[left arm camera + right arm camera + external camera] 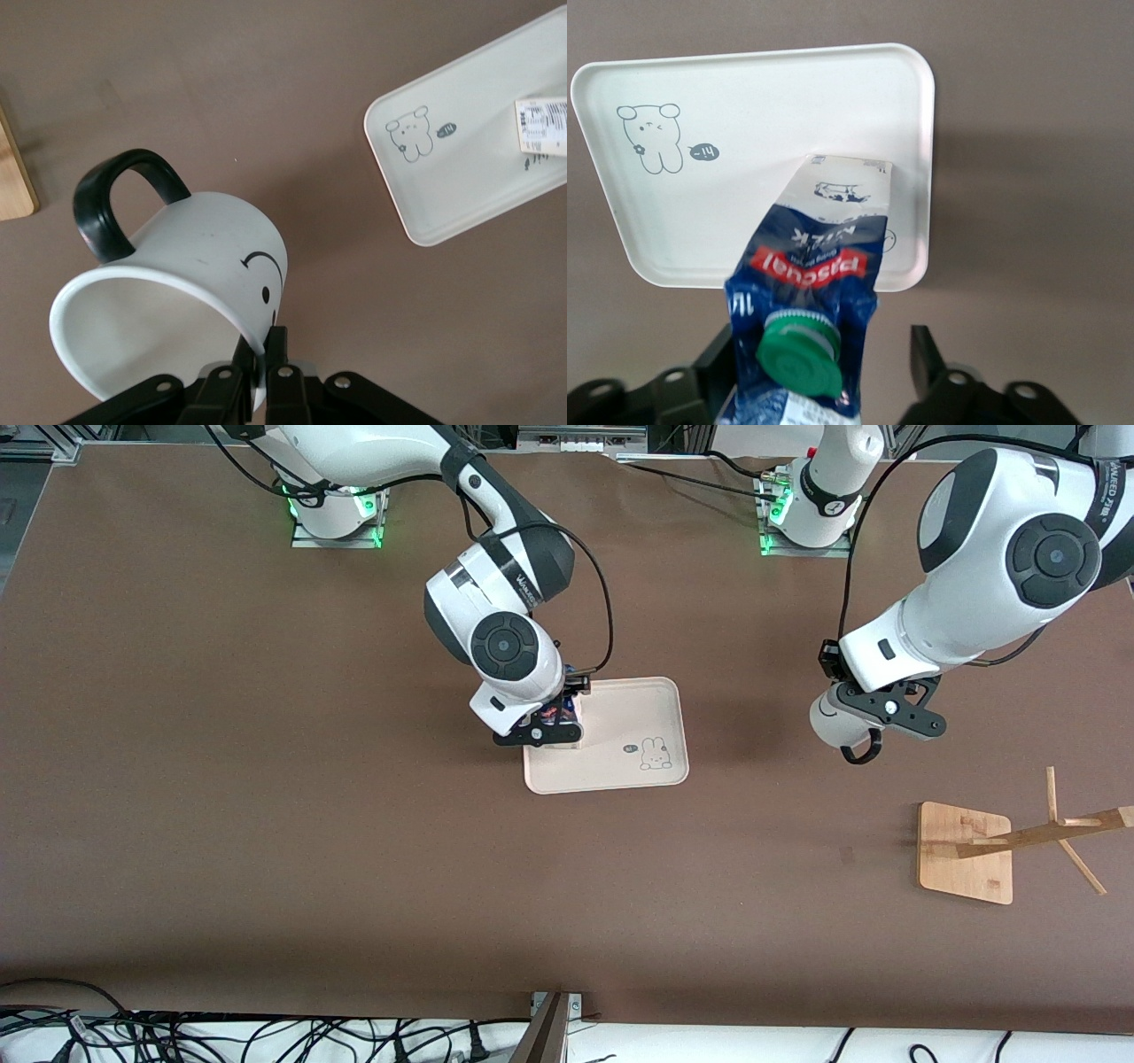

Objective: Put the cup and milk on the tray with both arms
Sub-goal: 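Lift the mug off the stand with the left gripper, then release the carton on the tray while the left gripper carries the mug over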

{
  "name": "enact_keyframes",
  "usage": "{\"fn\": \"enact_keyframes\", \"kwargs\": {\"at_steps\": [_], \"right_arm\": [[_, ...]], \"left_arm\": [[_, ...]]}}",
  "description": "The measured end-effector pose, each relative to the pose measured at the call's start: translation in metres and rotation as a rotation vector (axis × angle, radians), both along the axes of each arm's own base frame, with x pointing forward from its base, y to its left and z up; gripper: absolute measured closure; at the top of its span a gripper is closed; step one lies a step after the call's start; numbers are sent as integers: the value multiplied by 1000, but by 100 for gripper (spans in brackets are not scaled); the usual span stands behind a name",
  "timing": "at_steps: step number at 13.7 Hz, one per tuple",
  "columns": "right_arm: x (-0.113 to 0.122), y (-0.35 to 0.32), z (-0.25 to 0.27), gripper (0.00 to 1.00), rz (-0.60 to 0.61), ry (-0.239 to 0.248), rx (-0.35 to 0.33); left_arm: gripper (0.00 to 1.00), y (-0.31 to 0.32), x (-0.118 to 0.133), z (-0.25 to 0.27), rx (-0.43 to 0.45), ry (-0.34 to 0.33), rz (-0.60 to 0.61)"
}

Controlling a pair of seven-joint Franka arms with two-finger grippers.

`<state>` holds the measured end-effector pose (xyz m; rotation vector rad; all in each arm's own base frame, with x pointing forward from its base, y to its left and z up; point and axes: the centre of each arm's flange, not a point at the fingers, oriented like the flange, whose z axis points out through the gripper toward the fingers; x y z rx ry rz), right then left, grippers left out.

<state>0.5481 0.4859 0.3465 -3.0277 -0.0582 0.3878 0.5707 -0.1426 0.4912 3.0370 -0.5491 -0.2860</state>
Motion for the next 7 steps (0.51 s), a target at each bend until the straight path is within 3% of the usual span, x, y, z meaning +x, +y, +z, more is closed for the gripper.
{"fn": "enact_keyframes", "kwargs": {"at_steps": [1,4,7], "right_arm": [[0,0,2,0,-1,-3,2],[1,0,32,0,-58,-34,17],[1,-15,95,0,-138,-84,20]], "left_arm": [[92,-2,2,1,2,15,-4],[92,-3,7,0,6,43,-7],[92,-7,9,-3,6,49,-11]]}}
